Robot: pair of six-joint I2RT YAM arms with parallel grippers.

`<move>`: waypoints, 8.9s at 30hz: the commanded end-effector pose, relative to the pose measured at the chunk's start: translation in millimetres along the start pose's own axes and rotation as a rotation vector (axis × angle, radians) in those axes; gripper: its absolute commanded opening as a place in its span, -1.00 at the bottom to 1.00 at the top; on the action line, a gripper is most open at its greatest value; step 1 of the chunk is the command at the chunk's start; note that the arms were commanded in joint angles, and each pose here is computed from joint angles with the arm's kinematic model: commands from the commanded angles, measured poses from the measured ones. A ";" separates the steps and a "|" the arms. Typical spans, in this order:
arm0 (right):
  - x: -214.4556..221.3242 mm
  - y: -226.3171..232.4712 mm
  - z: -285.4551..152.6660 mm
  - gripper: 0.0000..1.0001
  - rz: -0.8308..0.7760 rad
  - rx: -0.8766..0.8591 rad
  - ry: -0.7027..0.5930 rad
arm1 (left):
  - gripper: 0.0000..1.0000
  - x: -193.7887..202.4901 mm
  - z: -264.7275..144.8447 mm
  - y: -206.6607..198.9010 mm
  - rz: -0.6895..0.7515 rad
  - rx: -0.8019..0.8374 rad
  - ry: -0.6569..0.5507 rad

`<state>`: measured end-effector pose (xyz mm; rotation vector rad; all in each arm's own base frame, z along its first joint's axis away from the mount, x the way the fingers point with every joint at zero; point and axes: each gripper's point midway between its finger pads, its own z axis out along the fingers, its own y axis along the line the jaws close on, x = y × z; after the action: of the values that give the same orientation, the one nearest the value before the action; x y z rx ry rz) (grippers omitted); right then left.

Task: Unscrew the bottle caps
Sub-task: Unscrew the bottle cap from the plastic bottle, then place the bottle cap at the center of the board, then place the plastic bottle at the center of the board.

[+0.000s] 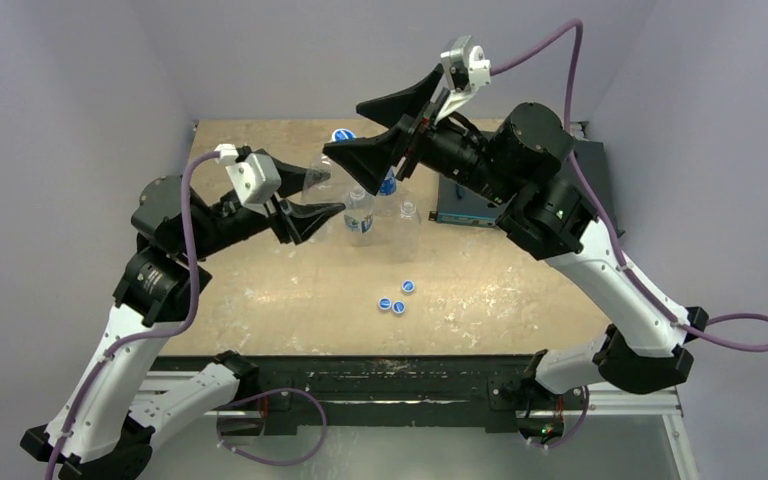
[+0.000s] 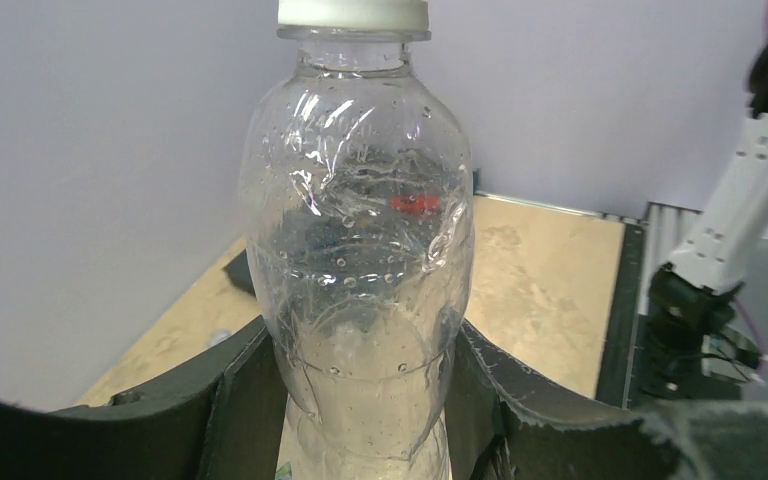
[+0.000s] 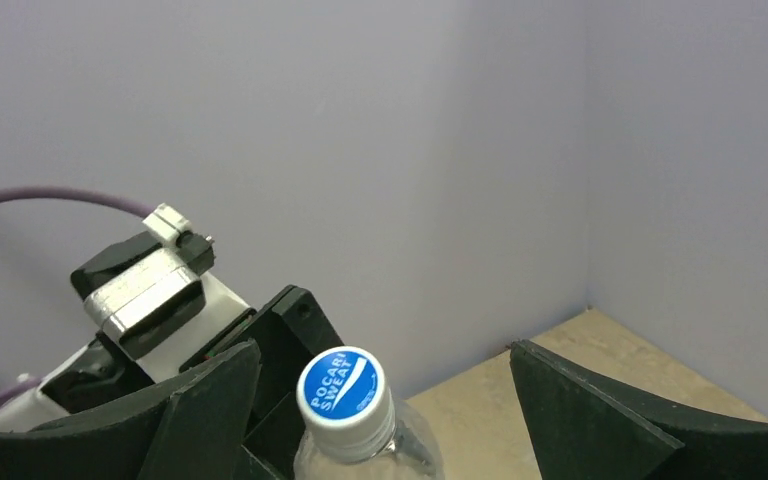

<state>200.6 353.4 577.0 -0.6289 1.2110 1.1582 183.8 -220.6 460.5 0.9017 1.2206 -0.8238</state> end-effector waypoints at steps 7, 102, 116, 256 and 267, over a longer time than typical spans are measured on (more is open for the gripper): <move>-20.2 -44.5 10.5 0.85 0.028 0.405 -0.034 | -1.00 4.5 -10.1 66.6 0.129 -0.346 0.042; -10.7 -8.8 28.5 0.70 0.105 0.217 0.005 | -1.00 -2.7 -5.5 29.8 0.127 -0.157 -0.008; -8.9 3.1 23.6 0.04 0.147 0.157 -0.006 | -1.00 0.9 -6.1 32.2 0.123 -0.170 0.001; 40.4 24.6 -43.1 0.22 0.074 0.020 -0.096 | -1.00 52.8 -6.8 -41.7 -0.050 0.213 0.056; 69.2 -5.5 -49.0 -1.00 0.053 0.174 -0.045 | 0.75 54.9 -8.1 -36.4 -0.078 0.171 0.089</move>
<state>170.2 350.3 489.6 -0.5295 1.2938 1.1660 157.1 -232.4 393.5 1.0565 1.2827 -0.9801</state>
